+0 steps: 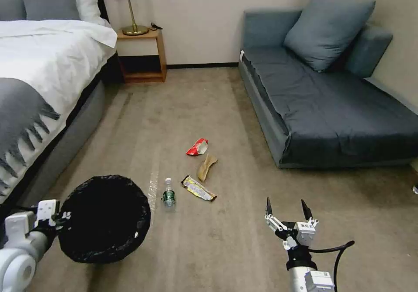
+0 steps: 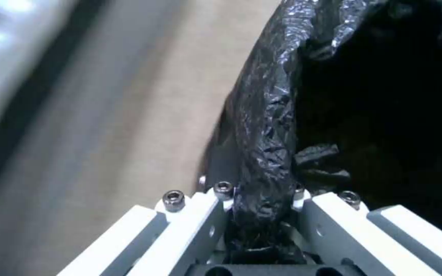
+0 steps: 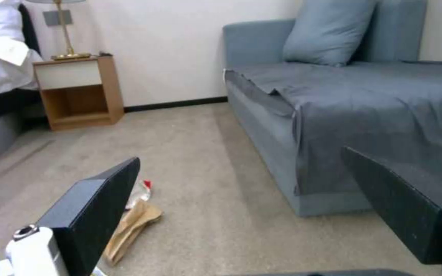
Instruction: Pick up the trash bin, then pick up the garbage on the floor and place it into the trash bin.
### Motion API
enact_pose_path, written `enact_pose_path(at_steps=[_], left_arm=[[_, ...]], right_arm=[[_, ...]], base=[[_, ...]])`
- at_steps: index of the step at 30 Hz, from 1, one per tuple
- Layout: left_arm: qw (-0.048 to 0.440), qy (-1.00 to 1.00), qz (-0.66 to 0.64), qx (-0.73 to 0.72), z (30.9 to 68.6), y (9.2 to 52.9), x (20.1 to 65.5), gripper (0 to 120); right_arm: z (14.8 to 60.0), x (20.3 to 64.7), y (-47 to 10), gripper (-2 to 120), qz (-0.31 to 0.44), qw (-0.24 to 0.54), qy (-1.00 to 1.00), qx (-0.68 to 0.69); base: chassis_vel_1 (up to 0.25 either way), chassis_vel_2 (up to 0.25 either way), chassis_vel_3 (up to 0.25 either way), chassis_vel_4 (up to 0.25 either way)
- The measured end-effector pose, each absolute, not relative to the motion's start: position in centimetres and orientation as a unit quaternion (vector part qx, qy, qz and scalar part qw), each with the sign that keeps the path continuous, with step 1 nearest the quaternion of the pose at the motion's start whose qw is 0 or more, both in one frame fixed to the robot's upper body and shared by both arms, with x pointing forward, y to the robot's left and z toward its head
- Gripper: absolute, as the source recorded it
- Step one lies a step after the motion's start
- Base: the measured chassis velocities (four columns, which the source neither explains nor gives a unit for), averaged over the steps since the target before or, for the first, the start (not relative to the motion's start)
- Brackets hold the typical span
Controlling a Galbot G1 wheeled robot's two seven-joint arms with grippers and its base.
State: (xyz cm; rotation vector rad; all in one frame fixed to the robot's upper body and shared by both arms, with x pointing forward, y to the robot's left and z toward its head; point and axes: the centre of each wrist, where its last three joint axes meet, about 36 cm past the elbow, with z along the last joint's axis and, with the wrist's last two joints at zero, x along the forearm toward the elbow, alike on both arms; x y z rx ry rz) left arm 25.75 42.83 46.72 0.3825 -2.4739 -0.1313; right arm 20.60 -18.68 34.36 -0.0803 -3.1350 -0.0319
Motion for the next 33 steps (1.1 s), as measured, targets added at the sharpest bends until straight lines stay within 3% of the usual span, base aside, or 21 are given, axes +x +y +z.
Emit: enact_pose_path(at_steps=[21, 33], left_arm=[[0.285, -0.938, -0.056, 0.189, 48.3, 42.3, 23.2, 3], [0.286, -0.938, -0.052, 0.192, 48.1, 42.7, 23.5, 3]], right_arm=[[32.6, 19.9, -19.0, 100, 0.008, -0.007, -1.000, 0.024], [32.7, 19.8, -18.8, 100, 0.003, -0.007, -1.000, 0.028]], base=[[0.000, 0.000, 0.000, 0.000], [-0.119, 0.118, 0.128, -0.116]])
